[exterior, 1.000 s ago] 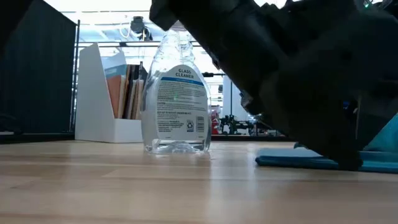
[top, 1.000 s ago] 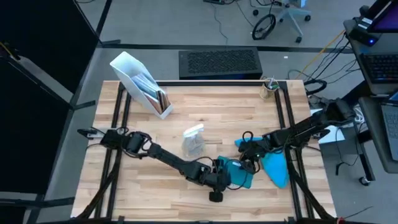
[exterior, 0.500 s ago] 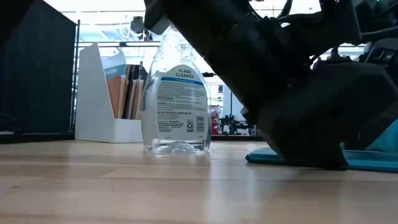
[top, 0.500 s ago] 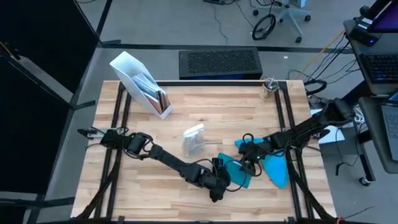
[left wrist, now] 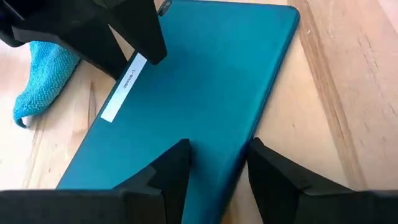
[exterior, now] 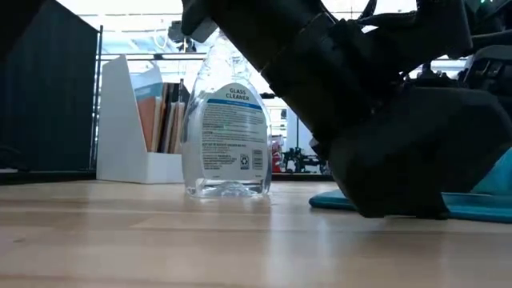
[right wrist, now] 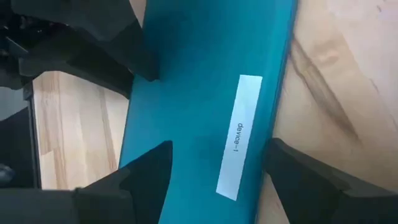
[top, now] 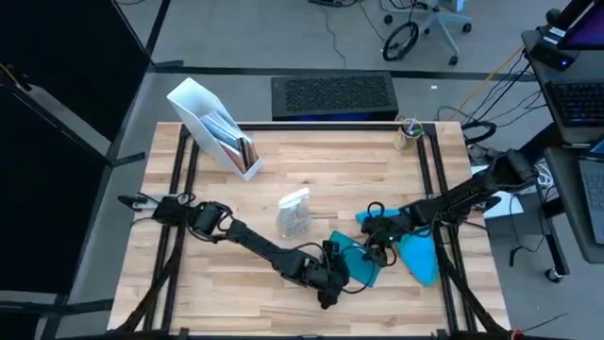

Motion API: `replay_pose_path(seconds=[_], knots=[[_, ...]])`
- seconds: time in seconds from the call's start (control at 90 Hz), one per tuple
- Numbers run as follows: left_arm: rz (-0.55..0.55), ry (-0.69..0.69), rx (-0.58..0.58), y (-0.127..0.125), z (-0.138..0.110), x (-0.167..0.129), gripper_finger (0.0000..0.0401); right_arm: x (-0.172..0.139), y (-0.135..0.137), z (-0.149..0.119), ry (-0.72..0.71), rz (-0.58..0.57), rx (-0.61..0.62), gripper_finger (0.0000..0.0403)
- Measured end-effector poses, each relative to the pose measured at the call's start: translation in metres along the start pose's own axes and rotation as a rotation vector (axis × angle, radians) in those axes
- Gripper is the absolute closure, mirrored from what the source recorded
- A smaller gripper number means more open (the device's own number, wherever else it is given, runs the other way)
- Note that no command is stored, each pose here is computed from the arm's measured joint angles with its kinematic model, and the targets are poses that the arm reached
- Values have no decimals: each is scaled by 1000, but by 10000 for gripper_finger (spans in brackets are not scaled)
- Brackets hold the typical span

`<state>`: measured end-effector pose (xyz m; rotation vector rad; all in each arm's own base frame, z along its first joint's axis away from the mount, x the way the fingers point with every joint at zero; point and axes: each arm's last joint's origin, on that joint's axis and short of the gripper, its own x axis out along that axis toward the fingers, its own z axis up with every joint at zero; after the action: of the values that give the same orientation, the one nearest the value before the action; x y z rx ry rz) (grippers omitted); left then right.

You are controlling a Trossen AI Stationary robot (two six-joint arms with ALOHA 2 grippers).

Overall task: Apply microfiber cloth
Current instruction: Spray the back of the tablet with the spray cleaning bottle

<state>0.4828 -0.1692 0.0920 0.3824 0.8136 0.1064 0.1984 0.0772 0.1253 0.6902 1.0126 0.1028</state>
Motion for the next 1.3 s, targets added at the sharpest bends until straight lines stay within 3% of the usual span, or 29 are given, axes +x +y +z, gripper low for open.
replay_pose_path(seconds=[0.156,0.467,0.744,1.022,1.3], knots=[[19,-10,29,-4,2,-3,263,-13,0,1,51,41,22,165],[51,-48,24,-3,6,-1,263,-29,-5,3,37,-23,73,165],[38,-49,25,-3,6,-1,263,-30,-22,-7,43,-279,105,165],[42,-51,23,0,6,0,263,-9,-18,-10,50,-254,121,165],[45,-49,8,8,4,8,263,0,-7,-7,-17,-113,143,165]])
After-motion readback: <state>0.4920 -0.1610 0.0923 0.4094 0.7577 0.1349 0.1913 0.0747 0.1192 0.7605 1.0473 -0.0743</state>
